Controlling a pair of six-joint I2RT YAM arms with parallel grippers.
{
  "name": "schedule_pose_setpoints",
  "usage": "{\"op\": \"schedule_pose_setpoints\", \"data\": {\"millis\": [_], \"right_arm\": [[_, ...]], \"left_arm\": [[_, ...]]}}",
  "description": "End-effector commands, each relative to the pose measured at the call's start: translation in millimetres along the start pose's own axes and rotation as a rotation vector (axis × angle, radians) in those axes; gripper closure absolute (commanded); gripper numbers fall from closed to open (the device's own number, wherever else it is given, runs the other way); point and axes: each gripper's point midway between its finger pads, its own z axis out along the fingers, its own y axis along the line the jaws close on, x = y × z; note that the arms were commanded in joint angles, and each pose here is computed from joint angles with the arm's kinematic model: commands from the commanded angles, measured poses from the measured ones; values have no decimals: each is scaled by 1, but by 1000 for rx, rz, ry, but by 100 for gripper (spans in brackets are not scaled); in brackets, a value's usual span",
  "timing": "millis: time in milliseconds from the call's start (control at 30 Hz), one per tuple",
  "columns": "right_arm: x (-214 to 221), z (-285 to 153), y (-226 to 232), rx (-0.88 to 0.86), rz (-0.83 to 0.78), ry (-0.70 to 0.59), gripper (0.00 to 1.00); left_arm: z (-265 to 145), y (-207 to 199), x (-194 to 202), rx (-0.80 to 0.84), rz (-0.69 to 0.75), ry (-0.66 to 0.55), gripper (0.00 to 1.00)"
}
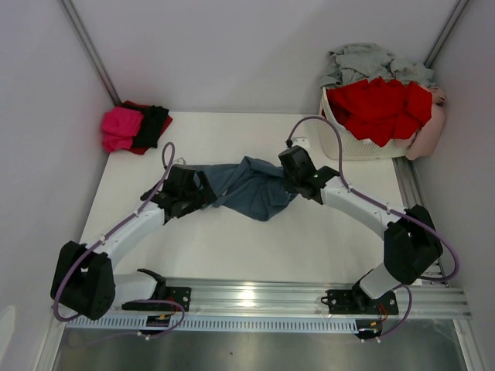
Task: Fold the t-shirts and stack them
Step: Flatten out the tshirt
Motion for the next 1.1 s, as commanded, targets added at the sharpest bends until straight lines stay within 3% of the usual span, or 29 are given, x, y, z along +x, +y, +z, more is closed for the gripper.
{"op": "schedule_pose_setpoints", "data": {"millis": [0,433,700,1067], "right_arm": [[-15,-14,5,-27,38,-67,100],[-15,-28,0,-46,34,-96,100],[-11,-30,-4,-47,34,-97,100],[-7,-37,0,-88,35,-108,100]], "left_arm": [[11,9,3,-75,-63,15,1],[48,10,22,-176,-83,169,2],[56,11,35,-154,-84,203,19],[60,13,13,-201,-65,135,27]]}}
